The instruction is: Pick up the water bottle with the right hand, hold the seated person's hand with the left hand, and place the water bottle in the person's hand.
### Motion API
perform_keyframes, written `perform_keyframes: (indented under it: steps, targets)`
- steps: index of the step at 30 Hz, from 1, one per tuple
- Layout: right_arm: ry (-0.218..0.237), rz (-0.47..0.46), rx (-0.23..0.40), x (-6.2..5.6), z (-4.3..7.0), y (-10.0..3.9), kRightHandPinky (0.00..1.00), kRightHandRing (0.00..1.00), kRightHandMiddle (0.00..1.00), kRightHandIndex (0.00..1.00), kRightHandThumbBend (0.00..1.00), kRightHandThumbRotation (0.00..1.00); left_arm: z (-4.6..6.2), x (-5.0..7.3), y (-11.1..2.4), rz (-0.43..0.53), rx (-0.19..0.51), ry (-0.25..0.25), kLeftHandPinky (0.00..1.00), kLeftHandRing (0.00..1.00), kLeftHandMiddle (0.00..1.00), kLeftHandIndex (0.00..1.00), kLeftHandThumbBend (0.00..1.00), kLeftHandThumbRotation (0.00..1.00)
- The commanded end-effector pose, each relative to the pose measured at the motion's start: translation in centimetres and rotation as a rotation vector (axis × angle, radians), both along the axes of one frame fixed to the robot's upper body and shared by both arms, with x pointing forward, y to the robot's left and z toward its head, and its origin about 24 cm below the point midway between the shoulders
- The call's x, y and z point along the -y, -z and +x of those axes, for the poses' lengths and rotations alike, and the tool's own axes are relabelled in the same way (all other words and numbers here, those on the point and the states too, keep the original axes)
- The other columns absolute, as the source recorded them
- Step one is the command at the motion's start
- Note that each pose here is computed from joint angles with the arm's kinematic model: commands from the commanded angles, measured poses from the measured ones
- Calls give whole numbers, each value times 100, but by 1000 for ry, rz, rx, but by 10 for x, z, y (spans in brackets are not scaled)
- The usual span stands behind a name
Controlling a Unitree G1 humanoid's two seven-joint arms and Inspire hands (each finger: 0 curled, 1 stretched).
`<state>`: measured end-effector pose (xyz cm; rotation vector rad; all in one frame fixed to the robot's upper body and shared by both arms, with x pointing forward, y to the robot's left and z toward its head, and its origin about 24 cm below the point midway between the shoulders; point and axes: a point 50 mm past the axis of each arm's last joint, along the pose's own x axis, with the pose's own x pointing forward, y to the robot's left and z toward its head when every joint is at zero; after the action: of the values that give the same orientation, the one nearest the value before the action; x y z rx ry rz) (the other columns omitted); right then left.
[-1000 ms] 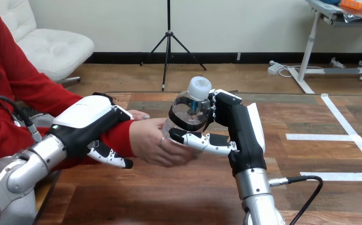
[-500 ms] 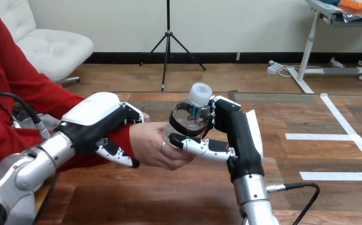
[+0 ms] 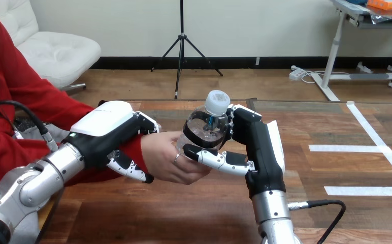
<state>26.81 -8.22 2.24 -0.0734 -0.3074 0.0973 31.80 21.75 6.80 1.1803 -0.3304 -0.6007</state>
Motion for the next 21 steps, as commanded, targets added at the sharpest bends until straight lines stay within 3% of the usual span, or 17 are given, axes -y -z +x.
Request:
perform_keyframes:
  steps: [1, 21]
  targets:
    - [-81, 142, 96, -45, 0, -27, 29, 36, 45, 47, 85, 0, 9, 18, -24, -86, 105, 46, 24, 31, 40, 43, 79, 8]
    - [-85, 132, 87, -45, -1, -23, 29, 36, 46, 48, 84, 0, 8, 18, -22, -90, 109, 39, 24, 31, 40, 43, 80, 7]
